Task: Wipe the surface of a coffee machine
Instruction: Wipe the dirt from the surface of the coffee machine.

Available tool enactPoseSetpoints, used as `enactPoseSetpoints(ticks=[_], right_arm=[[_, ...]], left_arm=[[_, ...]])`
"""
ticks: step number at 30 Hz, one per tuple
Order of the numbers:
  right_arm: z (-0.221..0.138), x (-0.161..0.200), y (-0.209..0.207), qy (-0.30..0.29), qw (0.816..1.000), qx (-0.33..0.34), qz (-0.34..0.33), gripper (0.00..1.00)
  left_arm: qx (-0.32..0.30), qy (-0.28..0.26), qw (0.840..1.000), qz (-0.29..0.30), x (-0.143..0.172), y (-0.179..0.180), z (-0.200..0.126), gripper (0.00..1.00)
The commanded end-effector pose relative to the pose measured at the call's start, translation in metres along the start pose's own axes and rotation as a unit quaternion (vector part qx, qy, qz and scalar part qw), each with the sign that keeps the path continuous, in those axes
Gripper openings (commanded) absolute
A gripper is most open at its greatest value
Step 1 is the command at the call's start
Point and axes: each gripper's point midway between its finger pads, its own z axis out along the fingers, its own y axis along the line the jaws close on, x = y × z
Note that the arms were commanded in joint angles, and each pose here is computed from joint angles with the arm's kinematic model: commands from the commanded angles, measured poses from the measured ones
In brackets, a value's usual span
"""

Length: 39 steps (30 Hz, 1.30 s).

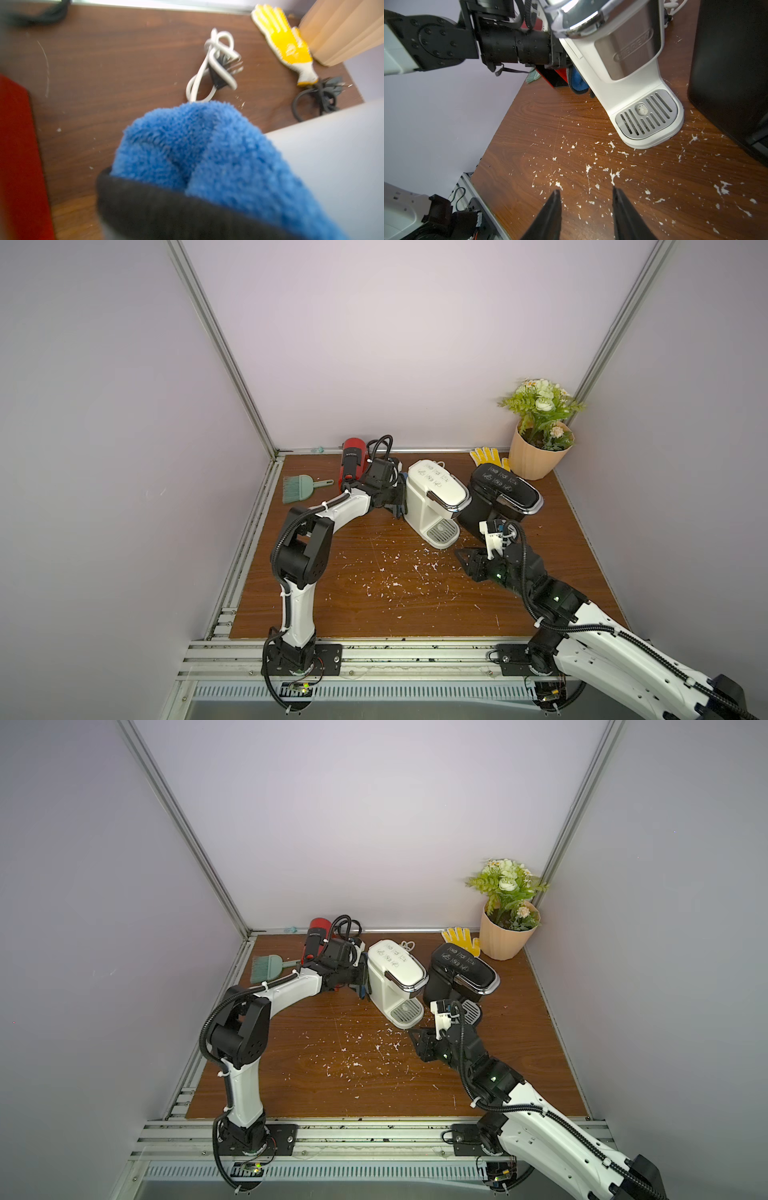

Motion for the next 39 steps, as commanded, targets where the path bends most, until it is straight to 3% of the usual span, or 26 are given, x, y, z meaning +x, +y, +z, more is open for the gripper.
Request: enactPoseSetpoints(ticks=[1,6,14,17,26,32,39], right_arm=[[-0.003,-0.018,0.009,-0.029,1.000,-0.010,-0.005,0.44],[-0.004,-0.017,0.008,-0.032,0.999,-0.010,-0.001,0.44],[-0.003,-0.011,0.003,-0.026,1.000,-0.005,0.003,0.44],[-0.003,-0.012,0.003,-0.027,1.000,-0.005,0.002,0.44],[-0.001,-0.015,0.006,-0.028,1.000,-0.010,0.005,0.44],[0.001,-0.012,0.004,-0.028,1.000,-0.010,0.008,0.44],[0.004,-0.012,0.006,-0.024,1.000,-0.014,0.006,0.44]], left_arm=[[0.036,-0.047,0.998,0.024,-0.042,-0.040,-0.027,0.01],[0.038,-0.050,0.998,0.026,-0.033,-0.038,-0.022,0.01],[0.031,0.036,0.999,-0.010,0.064,-0.007,0.020,0.01],[0.019,0.056,0.998,-0.015,0.085,0.001,0.023,0.01],[-0.006,0.029,0.999,-0.021,0.068,-0.004,-0.030,0.01],[0.024,-0.002,0.999,-0.034,0.066,-0.026,-0.070,0.01],[0.035,0.000,0.999,-0.034,0.063,-0.034,-0.058,0.01]])
